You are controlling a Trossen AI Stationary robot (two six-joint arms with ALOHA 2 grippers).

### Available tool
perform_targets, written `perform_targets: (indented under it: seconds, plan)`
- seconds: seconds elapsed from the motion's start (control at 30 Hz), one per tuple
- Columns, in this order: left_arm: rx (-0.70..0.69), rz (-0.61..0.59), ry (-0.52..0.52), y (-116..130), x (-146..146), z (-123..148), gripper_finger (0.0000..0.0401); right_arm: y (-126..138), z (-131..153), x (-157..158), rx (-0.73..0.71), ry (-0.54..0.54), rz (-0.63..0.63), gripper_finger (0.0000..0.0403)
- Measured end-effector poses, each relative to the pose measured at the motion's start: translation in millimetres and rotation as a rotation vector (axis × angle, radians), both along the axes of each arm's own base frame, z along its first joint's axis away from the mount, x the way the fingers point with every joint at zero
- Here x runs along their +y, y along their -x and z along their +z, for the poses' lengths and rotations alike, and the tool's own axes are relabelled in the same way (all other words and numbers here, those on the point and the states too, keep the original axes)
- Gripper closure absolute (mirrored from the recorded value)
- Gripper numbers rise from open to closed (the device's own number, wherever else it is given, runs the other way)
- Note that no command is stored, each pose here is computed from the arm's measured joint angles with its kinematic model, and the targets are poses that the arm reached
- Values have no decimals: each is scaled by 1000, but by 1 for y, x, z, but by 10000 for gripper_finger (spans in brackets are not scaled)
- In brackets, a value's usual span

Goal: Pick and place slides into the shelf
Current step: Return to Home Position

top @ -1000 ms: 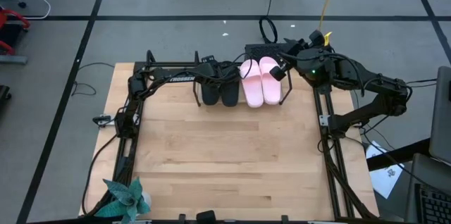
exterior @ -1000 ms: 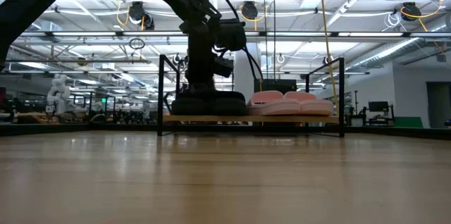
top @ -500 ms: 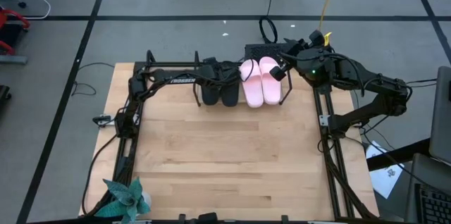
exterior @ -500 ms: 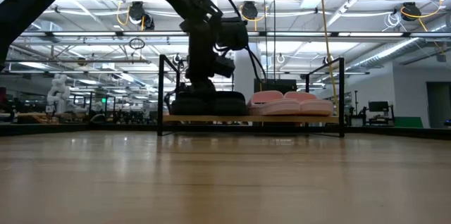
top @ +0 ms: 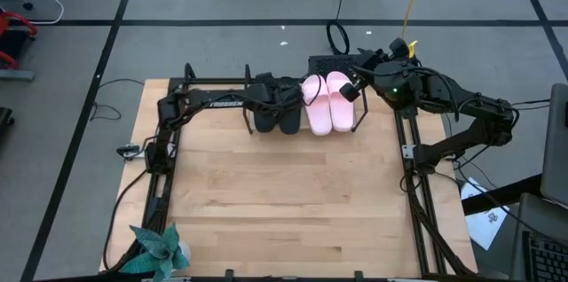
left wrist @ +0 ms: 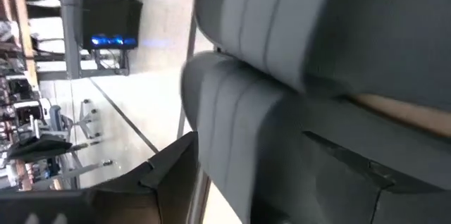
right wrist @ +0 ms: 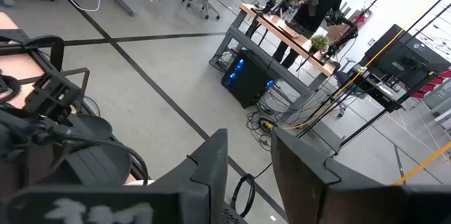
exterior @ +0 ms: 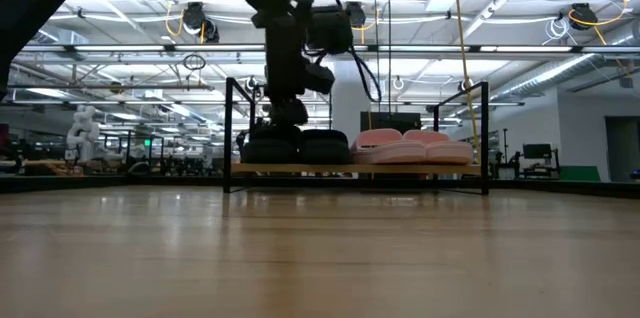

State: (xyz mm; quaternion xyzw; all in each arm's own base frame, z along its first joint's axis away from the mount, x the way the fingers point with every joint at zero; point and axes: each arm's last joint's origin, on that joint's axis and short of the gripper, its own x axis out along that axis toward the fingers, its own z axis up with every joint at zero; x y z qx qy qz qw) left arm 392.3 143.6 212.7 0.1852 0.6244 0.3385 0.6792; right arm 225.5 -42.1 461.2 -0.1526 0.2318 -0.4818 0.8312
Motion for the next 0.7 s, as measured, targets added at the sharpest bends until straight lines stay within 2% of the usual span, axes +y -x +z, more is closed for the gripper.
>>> perform_targets:
  seconds: [0.17, 0.37, 0.5, 0.7]
  plan:
    - [-15, -36, 5, 1, -16, 13, 150, 0, 0, 0, 0, 0, 0, 305]
    - [-168, -52, -26, 10, -37, 57, 150, 0, 1, 0, 4, 8, 2, 305]
    - [-351, -19, -44, 32, -51, 105, 150, 2, 2, 0, 18, 23, 3, 305]
    - [-680, 9, -26, 91, -72, 184, 150, 16, 10, 1, -18, 28, 4, 305]
